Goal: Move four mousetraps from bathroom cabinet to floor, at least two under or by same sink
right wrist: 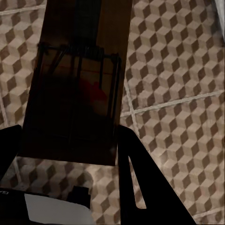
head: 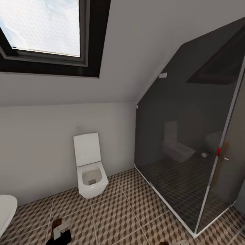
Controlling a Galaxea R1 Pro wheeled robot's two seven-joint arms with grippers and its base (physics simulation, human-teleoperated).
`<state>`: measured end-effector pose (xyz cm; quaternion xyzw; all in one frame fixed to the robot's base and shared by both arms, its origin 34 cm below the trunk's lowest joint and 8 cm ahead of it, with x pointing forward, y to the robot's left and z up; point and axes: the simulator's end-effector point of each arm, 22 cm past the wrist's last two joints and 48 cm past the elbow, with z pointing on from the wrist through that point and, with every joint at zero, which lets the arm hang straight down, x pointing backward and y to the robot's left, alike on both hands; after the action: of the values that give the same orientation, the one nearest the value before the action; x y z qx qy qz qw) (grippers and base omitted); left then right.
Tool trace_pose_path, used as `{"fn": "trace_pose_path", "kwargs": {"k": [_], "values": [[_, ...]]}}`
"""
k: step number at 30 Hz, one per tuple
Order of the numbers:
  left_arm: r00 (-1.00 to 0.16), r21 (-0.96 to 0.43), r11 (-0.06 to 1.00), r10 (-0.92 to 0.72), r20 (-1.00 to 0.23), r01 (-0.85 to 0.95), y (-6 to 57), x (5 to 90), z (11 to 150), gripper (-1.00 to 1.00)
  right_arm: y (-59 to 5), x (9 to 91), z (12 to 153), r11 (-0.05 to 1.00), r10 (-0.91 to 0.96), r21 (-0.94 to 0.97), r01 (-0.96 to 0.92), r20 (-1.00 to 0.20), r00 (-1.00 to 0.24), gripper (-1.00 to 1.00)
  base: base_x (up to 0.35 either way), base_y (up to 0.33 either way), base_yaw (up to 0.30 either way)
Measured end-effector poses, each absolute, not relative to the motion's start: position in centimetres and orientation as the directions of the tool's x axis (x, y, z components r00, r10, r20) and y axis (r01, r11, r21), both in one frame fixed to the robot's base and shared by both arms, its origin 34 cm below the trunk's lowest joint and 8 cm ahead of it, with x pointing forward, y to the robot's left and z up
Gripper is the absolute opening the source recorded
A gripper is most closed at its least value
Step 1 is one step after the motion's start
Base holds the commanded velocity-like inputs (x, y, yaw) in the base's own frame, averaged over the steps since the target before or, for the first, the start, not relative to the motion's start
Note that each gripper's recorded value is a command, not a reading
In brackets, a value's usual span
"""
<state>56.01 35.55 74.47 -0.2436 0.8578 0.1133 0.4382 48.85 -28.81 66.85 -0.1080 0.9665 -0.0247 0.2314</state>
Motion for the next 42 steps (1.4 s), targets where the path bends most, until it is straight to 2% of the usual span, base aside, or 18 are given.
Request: {"fn": "trace_pose_path", "kwargs": {"k": [6, 11, 24, 42], "values": [[-0.492, -0.033, 0.878, -0.299, -0.818, -0.478, 40.9, 56.5, 75.2, -1.00, -32.5, 51.6, 68.9, 0.983, -0.176, -0.135, -0.128, -0.449, -0.876, -1.00, 0.323, 0.000, 0.000], [-0.436, -0.134, 0.855, -0.383, -0.814, -0.500, 43.6, 56.6, 75.9, -1.00, -32.9, 54.5, 71.2, 0.982, -0.170, -0.151, -0.110, -0.478, -0.862, -1.00, 0.323, 0.000, 0.000], [-0.406, -0.168, 0.838, -0.414, -0.815, -0.519, 44.6, 56.5, 76.2, -1.00, -32.7, 56.2, 72.6, 0.981, -0.179, -0.158, -0.112, -0.515, -0.838, -1.00, 0.316, 0.000, 0.014], [-0.404, -0.164, 0.836, -0.414, -0.816, -0.524, 44.8, 56.4, 76.1, -1.00, -32.8, 56.1, 72.5, 0.981, -0.178, -0.160, -0.111, -0.510, -0.841, -1.00, 0.055, 0.000, 0.258]]}}
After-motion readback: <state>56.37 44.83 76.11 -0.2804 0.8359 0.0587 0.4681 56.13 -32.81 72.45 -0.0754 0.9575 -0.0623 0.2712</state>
